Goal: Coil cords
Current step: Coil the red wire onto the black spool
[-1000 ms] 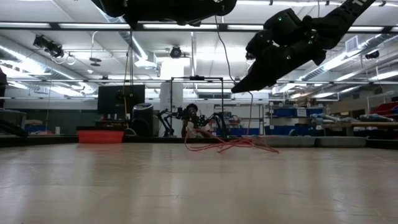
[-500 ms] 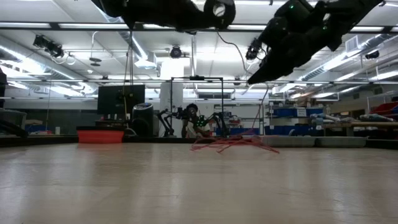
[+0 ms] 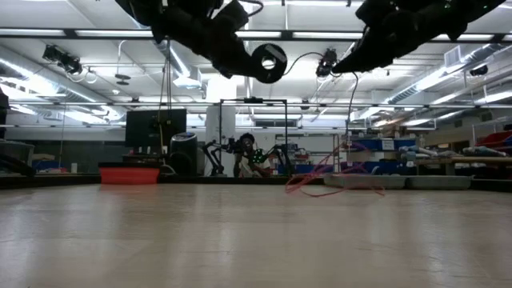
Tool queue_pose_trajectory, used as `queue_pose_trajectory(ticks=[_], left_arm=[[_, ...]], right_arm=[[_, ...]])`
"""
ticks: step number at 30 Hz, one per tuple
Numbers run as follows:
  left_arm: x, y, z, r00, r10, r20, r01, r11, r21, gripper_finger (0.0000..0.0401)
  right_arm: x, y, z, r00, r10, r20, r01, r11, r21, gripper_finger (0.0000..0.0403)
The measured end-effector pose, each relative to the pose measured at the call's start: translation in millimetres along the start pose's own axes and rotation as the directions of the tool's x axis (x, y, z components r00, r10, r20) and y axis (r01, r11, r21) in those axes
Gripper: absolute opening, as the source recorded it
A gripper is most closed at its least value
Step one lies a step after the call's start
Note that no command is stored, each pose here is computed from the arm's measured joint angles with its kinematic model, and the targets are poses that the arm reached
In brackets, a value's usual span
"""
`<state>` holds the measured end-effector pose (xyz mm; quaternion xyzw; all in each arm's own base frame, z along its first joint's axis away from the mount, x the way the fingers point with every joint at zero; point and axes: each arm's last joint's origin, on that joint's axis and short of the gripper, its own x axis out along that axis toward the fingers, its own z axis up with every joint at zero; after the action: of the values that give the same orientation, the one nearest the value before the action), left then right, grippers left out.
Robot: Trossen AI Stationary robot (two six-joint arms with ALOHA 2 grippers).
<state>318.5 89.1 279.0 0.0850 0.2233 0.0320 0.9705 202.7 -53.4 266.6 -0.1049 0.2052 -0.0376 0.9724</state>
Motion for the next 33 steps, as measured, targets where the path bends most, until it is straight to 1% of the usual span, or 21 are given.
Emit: queue_pose_trajectory(ticks=[3,6,10,12,18,20,23,28,31,33], left_arm=[[-0.1,-1.8,-3.4,0.999,-0.037,-0.029,0.036,0.998,-0.046,0.0001],[-0.2,-4.3,-3.5,0.994,-0.112,-0.016,0.11,0.99,-0.089,0.0001],[-0.4,-8.6,-1.9,0.979,-0.204,0.014,0.204,0.97,-0.129,0.0001],[-0.3,-11.3,-1.0,0.971,-0.237,0.024,0.238,0.962,-0.134,0.0001],[-0.1,-20.8,2.0,0.944,-0.327,0.051,0.331,0.935,-0.131,0.0001],[0.0,-23.1,2.8,0.938,-0.343,0.056,0.347,0.929,-0.13,0.0001],[0.2,-25.8,4.2,0.933,-0.354,0.064,0.359,0.925,-0.123,0.0001],[0.1,-26.7,4.9,0.928,-0.365,0.071,0.371,0.921,-0.119,0.0001],[-0.2,-27.4,5.3,0.917,-0.391,0.08,0.398,0.91,-0.116,0.0001],[-0.5,-27.9,6.3,0.907,-0.411,0.094,0.42,0.901,-0.108,0.0001]], right_arm=[[-2.7,-1.6,7.1,0.997,-0.016,0.071,0.018,0.999,-0.028,0.0],[-2.5,-3.6,16.9,0.984,-0.011,0.18,0.032,0.993,-0.112,0.0],[3.4,-7.7,26.0,0.958,-0.034,0.284,0.096,0.974,-0.207,0.0],[7.4,-11.3,29.0,0.943,-0.048,0.33,0.127,0.967,-0.222,0.0],[23.3,-19.4,35.6,0.882,-0.003,0.471,0.132,0.961,-0.242,0.0],[32.0,-20.9,36.4,0.873,0.015,0.488,0.123,0.96,-0.25,0.0],[46.9,-24.6,41.7,0.877,0.029,0.479,0.107,0.962,-0.252,0.0],[70.0,-28.0,49.6,0.879,0.1,0.465,0.036,0.961,-0.275,0.0],[80.6,-30.1,52.4,0.877,0.132,0.463,0.005,0.959,-0.282,0.0],[87.8,-30.7,50.4,0.883,0.14,0.447,-0.008,0.959,-0.284,0.0]])
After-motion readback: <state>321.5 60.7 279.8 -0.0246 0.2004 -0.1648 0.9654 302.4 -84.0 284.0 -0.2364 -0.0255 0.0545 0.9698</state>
